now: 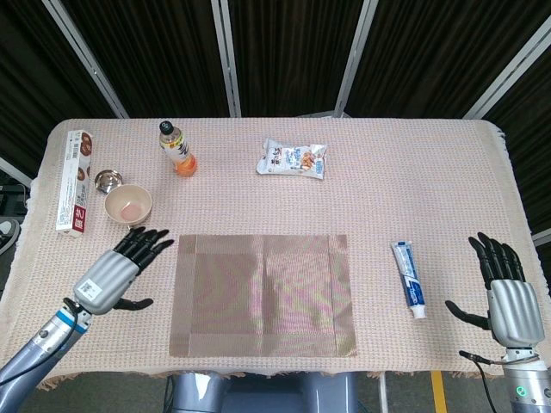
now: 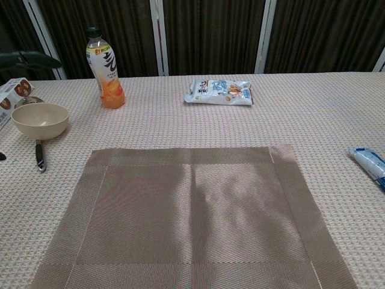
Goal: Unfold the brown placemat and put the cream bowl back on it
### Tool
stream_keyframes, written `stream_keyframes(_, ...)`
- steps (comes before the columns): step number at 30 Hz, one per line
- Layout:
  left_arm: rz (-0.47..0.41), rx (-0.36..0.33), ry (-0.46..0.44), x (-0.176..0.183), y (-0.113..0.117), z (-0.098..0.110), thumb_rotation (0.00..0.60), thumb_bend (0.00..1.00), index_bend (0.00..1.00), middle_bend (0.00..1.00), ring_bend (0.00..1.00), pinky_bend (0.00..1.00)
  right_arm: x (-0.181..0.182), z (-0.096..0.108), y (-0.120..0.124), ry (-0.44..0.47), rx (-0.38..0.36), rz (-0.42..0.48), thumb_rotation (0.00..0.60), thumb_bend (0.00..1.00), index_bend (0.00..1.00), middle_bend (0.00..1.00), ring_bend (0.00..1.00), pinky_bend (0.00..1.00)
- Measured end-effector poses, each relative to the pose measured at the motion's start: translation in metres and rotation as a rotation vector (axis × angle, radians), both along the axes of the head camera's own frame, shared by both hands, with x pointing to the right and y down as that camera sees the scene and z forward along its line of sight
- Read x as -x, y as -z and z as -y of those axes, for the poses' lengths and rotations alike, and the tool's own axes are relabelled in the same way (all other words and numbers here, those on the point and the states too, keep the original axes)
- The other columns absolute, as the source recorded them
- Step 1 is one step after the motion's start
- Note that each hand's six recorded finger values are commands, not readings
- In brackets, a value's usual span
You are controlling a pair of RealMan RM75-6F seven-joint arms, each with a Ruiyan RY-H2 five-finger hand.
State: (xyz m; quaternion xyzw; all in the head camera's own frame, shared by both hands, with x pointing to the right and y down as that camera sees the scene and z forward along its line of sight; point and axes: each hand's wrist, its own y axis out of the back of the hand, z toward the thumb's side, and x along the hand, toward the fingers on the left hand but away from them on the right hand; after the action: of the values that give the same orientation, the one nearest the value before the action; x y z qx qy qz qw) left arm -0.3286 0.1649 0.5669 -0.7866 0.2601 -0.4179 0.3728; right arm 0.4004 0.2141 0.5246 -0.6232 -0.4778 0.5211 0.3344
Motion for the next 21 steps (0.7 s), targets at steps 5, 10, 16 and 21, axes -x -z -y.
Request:
stream_keyframes(5,0.058,-0.032,0.098,0.033,-0.009,0.026,0.600,0.00,0.05,0.00,0.00,0.00,0.001,0.000,0.000,0.004,0.002,0.003,0.600,0.00,0.00,0.00,0.00,0.00)
stream_keyframes(10,0.140,-0.068,0.162,0.068,-0.036,0.051,0.600,0.00,0.11,0.00,0.00,0.00,0.003,0.000,-0.002,0.009,0.006,0.002,0.600,0.00,0.00,0.00,0.00,0.00)
stream_keyframes(16,0.239,-0.072,0.238,0.106,-0.085,0.078,0.600,0.05,0.15,0.00,0.00,0.00,0.004,0.000,-0.008,0.012,0.022,-0.008,0.600,0.00,0.00,0.00,0.00,0.00)
stream_keyframes(21,0.283,-0.029,0.265,0.107,-0.127,0.090,0.600,0.18,0.19,0.00,0.00,0.00,0.003,-0.001,-0.012,0.010,0.035,-0.019,0.600,0.00,0.00,0.00,0.00,0.00)
